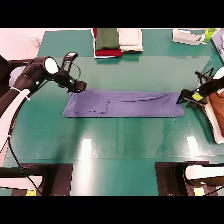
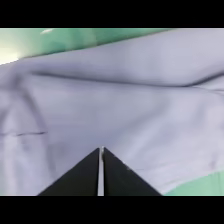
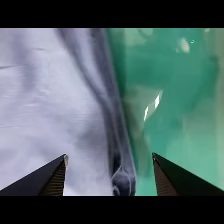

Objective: Fold the shirts.

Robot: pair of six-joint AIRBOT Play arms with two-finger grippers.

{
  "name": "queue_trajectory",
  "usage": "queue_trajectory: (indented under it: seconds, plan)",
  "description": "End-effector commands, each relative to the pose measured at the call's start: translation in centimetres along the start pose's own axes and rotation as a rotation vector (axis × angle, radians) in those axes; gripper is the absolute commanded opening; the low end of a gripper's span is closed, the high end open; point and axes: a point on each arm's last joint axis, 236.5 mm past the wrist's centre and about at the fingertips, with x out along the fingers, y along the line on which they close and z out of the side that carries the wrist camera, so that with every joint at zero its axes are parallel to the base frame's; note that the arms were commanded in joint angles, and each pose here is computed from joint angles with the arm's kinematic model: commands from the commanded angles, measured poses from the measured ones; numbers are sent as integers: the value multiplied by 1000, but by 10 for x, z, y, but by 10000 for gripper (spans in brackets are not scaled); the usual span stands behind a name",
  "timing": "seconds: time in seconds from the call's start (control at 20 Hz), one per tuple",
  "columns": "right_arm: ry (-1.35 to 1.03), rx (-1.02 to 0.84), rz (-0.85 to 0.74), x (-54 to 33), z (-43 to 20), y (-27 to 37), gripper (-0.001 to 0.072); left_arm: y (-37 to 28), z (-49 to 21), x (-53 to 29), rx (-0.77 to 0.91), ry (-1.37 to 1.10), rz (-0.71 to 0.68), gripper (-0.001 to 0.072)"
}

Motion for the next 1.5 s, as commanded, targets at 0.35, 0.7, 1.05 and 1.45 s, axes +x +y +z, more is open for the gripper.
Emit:
queue_trajectory:
  seconds: [0.35, 0.7, 1.05, 1.45]
  plan:
    - [-21, -71, 64, 24, -3, 37, 17, -80, 4, 20, 100, -49, -103, 27]
    - [-211, -214, 57, -96, -14, 75, 17, -156, 9, 73, 128, -52, -224, 27]
    - [-460, -416, 164, -211, -29, 193, 17, -201, -15, 127, 188, 58, -270, 27]
    - [-530, -488, 273, -243, -56, 261, 17, -196, -16, 127, 178, 79, -268, 27]
